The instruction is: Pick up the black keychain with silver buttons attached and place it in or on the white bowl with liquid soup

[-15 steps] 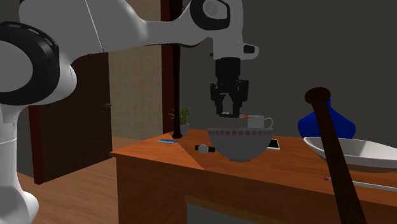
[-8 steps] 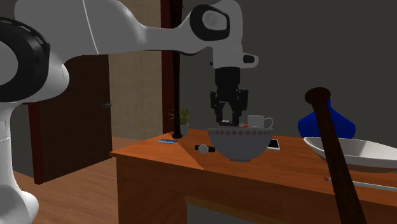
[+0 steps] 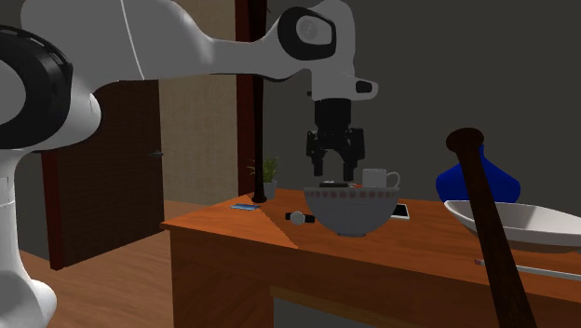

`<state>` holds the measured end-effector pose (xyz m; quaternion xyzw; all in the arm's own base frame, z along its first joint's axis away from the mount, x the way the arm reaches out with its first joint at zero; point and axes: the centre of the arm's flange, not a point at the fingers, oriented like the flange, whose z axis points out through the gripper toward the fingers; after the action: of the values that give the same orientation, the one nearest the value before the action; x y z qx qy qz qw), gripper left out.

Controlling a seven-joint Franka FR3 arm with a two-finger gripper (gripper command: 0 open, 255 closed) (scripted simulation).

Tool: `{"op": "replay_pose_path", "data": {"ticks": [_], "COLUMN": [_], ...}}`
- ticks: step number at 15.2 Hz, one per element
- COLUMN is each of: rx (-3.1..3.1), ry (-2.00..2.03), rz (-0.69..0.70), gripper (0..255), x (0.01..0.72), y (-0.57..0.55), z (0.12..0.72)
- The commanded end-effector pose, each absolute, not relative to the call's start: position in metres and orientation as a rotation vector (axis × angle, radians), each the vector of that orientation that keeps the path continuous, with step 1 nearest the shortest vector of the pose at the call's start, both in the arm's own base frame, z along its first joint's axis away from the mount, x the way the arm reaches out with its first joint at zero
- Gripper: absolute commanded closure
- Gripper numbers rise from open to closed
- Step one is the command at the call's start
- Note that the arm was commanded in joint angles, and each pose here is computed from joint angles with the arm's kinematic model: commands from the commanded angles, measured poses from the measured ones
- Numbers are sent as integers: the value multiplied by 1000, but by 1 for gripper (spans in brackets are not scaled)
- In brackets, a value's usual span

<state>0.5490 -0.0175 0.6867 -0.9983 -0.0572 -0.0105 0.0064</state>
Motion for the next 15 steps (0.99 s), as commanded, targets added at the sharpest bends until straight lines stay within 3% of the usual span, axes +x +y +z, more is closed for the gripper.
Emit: {"op": "replay_pose_path", "data": {"ticks": [1, 7, 15], "rx": [-3124, -3124, -3124], "ry": [-179, -179, -179], "rz": [-33, -33, -33], "gripper": [0, 0, 0], "x": [549, 548, 548], "y": [-18, -18, -18], "z": [687, 737, 737]}}
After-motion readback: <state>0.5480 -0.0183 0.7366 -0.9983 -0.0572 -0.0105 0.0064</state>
